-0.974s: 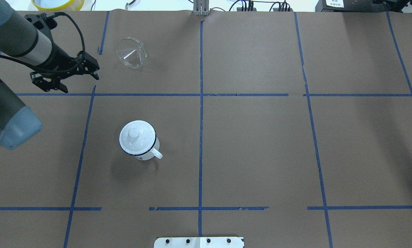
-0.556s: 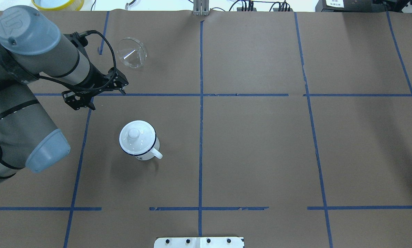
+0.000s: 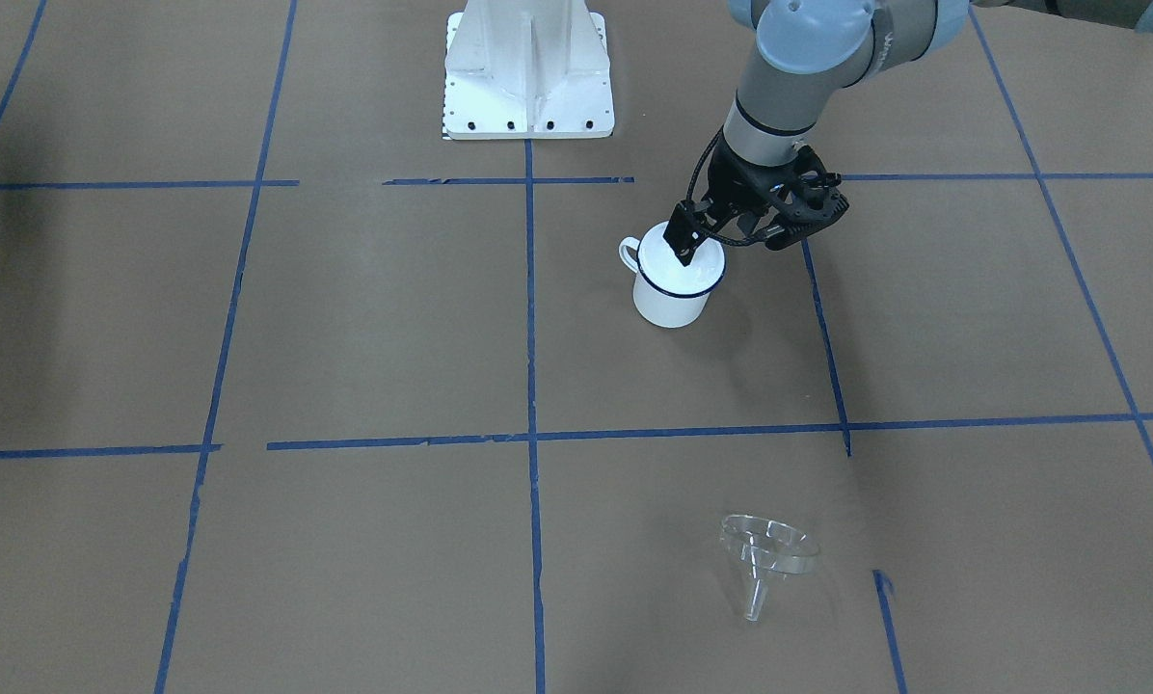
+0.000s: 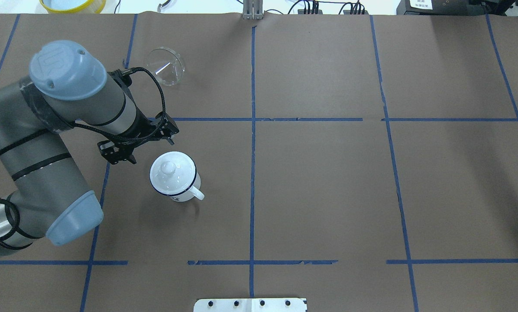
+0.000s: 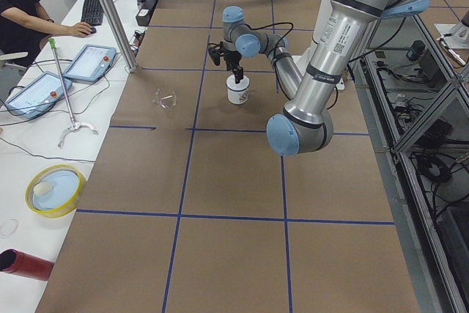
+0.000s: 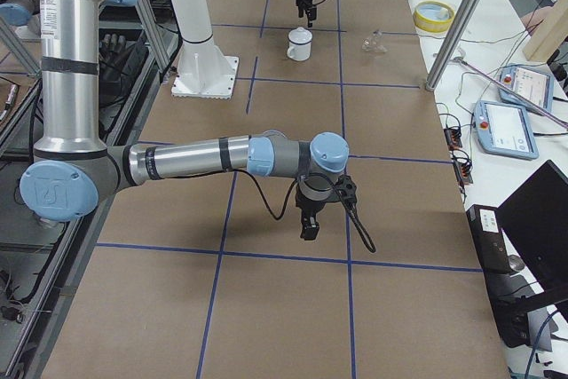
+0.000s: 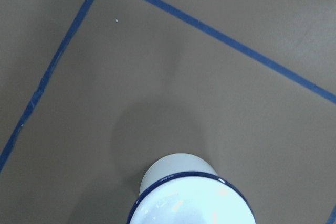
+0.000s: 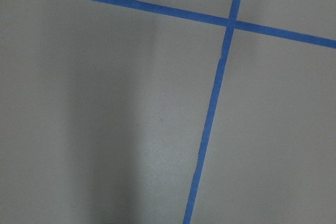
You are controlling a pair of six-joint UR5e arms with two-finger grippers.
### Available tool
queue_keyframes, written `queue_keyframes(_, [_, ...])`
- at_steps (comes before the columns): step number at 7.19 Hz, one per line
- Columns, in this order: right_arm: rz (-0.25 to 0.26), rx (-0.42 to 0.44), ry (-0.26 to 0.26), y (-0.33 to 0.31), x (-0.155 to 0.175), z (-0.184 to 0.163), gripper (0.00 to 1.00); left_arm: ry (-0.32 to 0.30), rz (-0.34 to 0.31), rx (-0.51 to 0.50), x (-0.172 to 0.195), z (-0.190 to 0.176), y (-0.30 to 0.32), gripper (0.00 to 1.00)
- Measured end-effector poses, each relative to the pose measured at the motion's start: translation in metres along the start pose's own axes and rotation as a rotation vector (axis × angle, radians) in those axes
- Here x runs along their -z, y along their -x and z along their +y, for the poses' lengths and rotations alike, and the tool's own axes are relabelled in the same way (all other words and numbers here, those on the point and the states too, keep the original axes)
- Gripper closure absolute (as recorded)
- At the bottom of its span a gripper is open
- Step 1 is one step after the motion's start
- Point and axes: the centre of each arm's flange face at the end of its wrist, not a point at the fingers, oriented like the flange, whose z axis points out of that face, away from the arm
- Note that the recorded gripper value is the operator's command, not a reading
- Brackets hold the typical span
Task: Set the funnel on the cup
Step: 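Move the left gripper down to the white lid and grasp its knob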
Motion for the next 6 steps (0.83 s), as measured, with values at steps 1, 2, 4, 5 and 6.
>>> queue_keyframes(1, [0.000, 0.000, 0.000, 0.000, 0.000, 0.000, 0.00, 0.003, -0.001, -0.004, -0.002, 0.003, -0.001, 0.06])
queue_keyframes(2, [0.000, 0.000, 0.000, 0.000, 0.000, 0.000, 0.00, 0.007, -0.003, -0.009, -0.004, 0.006, -0.004, 0.06])
queue_keyframes(4, [0.000, -0.001, 0.000, 0.000, 0.000, 0.000, 0.00, 0.016, -0.014, -0.015, -0.013, 0.012, -0.011, 0.22])
queue_keyframes(5, [0.000, -0.001, 0.000, 0.000, 0.000, 0.000, 0.00, 0.018, -0.016, -0.016, -0.016, 0.013, -0.013, 0.52])
queue_keyframes(6, [0.000, -0.001, 0.000, 0.000, 0.000, 0.000, 0.00, 0.019, -0.017, -0.016, -0.016, 0.013, -0.014, 0.76])
